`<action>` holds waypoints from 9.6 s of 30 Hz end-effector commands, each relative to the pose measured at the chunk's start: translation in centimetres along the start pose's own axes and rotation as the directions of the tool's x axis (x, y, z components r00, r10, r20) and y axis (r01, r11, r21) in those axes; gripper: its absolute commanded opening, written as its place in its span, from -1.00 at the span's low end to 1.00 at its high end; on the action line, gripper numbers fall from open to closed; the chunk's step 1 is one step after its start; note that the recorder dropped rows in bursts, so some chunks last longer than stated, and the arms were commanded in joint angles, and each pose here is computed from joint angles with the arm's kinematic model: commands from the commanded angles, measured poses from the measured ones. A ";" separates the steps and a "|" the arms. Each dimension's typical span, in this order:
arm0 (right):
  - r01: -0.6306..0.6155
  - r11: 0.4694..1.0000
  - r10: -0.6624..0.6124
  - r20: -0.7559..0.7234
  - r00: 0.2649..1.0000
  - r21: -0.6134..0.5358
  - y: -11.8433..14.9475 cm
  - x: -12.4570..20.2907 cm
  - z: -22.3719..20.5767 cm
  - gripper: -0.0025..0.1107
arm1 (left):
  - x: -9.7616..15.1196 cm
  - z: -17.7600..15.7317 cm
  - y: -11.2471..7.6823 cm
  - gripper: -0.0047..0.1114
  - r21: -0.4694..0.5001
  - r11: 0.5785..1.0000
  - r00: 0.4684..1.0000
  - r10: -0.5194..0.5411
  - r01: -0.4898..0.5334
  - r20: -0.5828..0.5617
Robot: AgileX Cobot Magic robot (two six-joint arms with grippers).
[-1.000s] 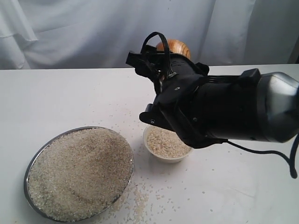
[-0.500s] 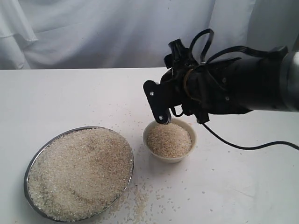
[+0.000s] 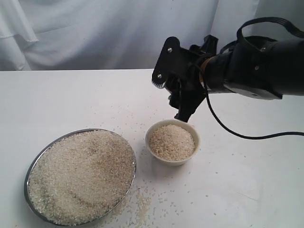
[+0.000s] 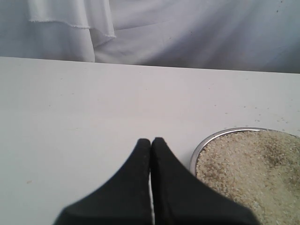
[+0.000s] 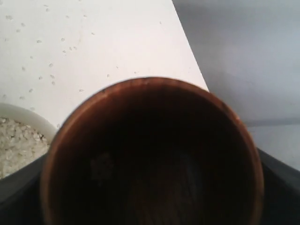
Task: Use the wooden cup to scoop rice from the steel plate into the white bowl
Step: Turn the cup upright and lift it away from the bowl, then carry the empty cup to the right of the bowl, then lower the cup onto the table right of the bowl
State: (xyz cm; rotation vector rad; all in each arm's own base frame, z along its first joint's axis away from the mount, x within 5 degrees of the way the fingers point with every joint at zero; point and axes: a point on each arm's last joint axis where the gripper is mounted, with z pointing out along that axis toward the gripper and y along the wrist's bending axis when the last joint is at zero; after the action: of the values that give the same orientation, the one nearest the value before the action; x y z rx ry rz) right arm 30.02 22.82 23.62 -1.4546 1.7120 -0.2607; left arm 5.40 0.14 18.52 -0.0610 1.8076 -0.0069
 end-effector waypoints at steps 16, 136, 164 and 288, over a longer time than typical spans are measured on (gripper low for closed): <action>-0.480 0.876 0.483 0.088 0.871 -0.051 -2.4 -2.1 -1.4 -0.96 | 0.1 0.0 0.0 -0.92 -0.001 1.000 1.000 -0.002 0.002 0.006; -0.844 0.535 0.804 -0.331 0.494 0.039 -0.9 15.2 9.3 -0.96 | 0.1 0.0 0.0 -0.92 -0.001 1.000 1.000 -0.002 0.002 0.006; -0.856 0.515 0.853 0.121 0.508 -0.039 3.9 13.9 9.4 -0.96 | 0.1 0.0 0.0 -0.92 -0.001 1.000 1.000 -0.002 0.002 0.006; -0.751 0.653 0.757 0.100 0.646 -0.098 1.9 11.7 8.3 0.76 | 0.1 0.0 0.0 -0.92 -0.001 1.000 1.000 -0.002 0.002 0.006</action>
State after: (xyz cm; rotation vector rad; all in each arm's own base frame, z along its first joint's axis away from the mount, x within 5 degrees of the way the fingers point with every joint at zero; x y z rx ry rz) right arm 34.96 15.88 10.90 -0.6239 2.1019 0.3362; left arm 5.40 0.14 18.52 -0.0610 1.8076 -0.0069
